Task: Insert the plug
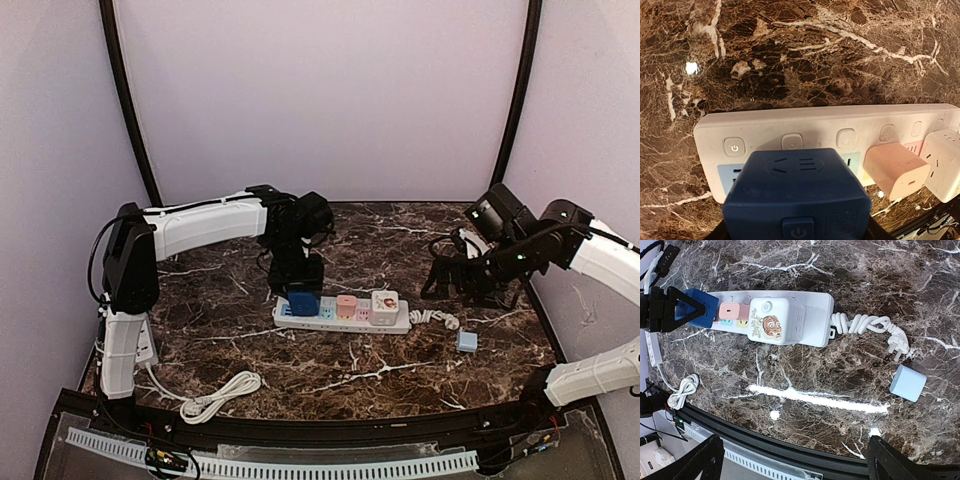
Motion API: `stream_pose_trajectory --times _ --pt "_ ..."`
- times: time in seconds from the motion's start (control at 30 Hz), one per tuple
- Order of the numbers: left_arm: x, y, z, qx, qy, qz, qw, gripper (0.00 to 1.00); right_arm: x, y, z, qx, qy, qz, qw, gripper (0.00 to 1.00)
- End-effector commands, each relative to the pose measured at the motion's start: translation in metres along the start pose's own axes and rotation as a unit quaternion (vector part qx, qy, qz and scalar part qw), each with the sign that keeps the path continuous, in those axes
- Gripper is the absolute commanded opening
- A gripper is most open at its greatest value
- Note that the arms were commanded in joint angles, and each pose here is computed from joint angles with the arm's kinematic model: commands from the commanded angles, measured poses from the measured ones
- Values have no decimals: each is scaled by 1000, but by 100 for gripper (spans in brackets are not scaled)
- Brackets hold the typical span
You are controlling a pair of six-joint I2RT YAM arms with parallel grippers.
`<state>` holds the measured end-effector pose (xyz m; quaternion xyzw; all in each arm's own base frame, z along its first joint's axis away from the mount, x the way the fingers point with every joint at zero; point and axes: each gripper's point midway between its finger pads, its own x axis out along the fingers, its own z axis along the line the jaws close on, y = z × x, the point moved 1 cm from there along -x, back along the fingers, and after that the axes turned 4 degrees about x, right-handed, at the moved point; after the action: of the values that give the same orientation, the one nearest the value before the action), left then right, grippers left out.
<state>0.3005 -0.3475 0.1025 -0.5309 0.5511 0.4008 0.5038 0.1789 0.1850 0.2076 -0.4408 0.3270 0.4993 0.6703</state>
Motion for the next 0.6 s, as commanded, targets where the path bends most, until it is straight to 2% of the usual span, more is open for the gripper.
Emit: stream_pose_trajectory --times 0.0,0.57 --pt "0 3 5 -2 -16 -3 1000 1 1 -7 2 -4 -3 -11 1000 99" --pt "16 15 4 -2 -54 -20 998 1 6 -9 3 -11 7 -6 1000 99"
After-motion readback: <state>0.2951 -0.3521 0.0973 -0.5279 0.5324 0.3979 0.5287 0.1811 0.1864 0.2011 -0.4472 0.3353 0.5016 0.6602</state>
